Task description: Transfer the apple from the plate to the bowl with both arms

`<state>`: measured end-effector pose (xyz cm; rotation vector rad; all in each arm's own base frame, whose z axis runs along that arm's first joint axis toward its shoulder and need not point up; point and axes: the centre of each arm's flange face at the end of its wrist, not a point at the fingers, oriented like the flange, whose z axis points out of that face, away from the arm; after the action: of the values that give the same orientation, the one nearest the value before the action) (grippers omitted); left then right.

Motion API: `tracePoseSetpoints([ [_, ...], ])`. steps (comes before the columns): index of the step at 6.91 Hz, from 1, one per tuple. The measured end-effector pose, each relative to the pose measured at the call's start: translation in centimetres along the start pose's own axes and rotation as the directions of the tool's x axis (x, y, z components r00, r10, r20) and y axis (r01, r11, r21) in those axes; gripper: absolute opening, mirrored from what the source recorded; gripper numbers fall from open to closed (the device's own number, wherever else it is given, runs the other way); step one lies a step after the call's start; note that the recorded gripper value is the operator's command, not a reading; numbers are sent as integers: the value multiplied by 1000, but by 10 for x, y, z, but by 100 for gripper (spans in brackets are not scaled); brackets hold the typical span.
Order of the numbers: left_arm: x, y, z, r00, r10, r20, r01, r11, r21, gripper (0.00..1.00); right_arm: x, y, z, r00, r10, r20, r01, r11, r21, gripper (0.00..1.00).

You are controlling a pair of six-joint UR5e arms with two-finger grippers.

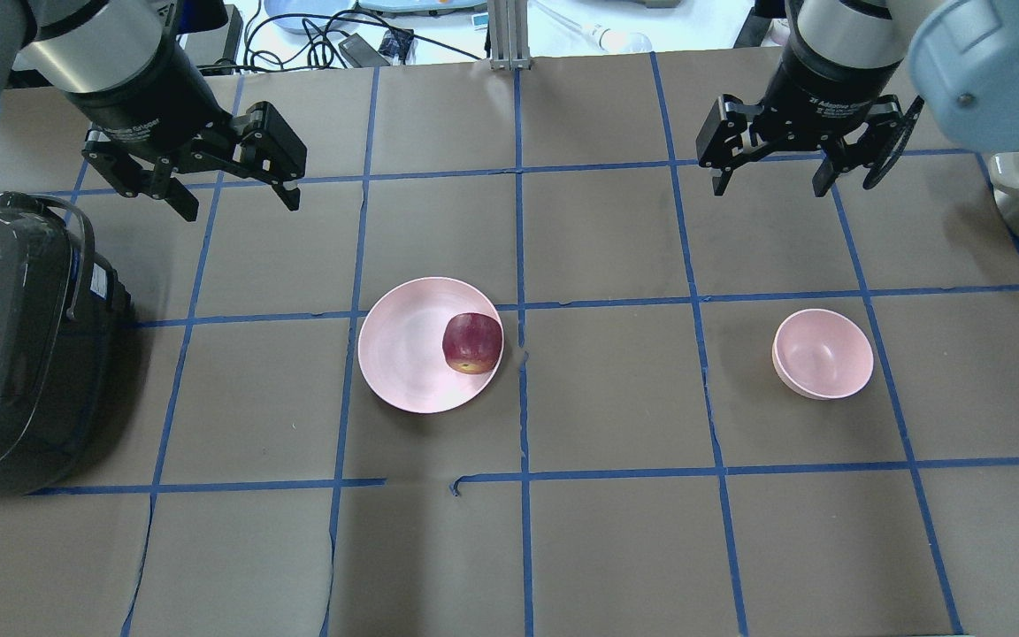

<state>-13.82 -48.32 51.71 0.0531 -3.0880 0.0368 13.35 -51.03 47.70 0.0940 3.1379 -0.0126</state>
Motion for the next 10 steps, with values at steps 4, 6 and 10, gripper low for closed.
tracePoseSetpoints([
  [4, -2, -1, -1, 1000, 2, 2, -2, 1000, 2, 100, 0, 5, 4, 1000, -2, -7, 2, 1000, -10, 100],
  [6, -2, 0, -2, 1000, 1, 2, -1, 1000, 3, 100, 0, 5, 5, 1000, -4, -9, 4, 1000, -10, 100],
  [10, 1, 2, 2, 1000, -4, -2, 4, 1000, -4, 100, 0, 6, 5, 1000, -2, -9, 2, 1000, -11, 100],
])
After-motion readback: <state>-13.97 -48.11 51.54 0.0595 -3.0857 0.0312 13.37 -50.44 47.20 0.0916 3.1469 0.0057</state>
